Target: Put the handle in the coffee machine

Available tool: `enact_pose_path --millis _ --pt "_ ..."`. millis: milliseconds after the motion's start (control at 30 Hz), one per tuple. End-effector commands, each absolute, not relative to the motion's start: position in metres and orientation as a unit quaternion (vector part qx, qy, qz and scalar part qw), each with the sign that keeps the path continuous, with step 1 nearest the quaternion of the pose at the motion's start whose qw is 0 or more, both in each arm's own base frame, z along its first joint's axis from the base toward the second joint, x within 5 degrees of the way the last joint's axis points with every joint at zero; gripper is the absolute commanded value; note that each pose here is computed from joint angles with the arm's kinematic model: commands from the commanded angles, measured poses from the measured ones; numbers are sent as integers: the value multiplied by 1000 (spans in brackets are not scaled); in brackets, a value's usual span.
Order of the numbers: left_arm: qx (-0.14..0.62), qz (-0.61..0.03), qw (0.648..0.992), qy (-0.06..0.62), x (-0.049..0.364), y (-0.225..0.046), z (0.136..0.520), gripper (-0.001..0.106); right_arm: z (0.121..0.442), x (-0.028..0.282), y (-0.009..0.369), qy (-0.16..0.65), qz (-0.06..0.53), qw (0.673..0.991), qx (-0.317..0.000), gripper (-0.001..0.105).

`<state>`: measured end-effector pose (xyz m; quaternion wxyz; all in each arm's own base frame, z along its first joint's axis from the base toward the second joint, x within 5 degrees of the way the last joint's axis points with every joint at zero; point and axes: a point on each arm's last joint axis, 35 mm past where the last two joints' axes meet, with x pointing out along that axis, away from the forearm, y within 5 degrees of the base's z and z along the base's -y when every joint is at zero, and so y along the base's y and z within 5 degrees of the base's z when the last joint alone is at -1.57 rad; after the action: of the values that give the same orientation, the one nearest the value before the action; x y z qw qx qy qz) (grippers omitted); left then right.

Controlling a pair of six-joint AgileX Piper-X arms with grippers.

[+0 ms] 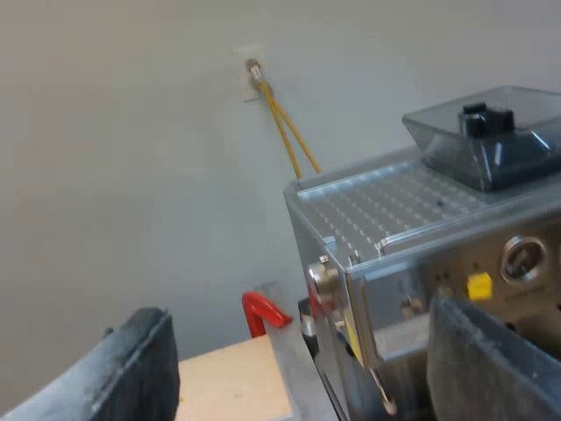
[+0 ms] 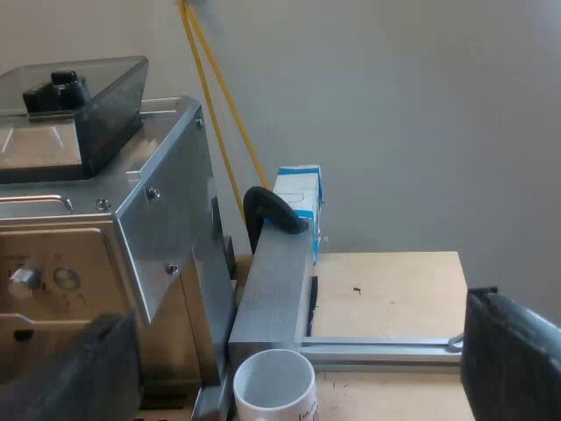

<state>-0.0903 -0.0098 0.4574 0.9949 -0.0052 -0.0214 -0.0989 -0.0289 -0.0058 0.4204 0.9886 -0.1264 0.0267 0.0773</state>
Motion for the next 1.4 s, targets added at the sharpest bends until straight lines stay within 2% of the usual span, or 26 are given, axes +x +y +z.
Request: enact_pose_path --millis 33,167,300,533,767,933,1167,1400 --pt "-11 -99 995 -13 -107 -10 445 62 411 -46 -8 12 72 989 -130 75" --pt "-9 -111 994 -11 -124 -11 433 62 397 -48 -9 29 74 989 -125 75" --pt "-14 -129 991 38 -124 -13 423 62 386 -47 -9 73 84 985 -129 75" --pt "6 -132 984 123 -129 -13 403 62 374 -35 -7 95 86 984 -122 75" --pt "6 -100 990 97 -123 -11 409 62 372 -23 -3 70 103 985 -115 75" --pt "-23 -36 997 69 -94 -6 408 62 365 -7 0 49 111 986 -113 75" --pt "-25 -29 998 50 -52 -4 396 62 343 9 3 82 119 983 -115 75" --pt "-28 -28 994 97 -14 -3 362 62 306 29 7 142 133 974 -116 75"
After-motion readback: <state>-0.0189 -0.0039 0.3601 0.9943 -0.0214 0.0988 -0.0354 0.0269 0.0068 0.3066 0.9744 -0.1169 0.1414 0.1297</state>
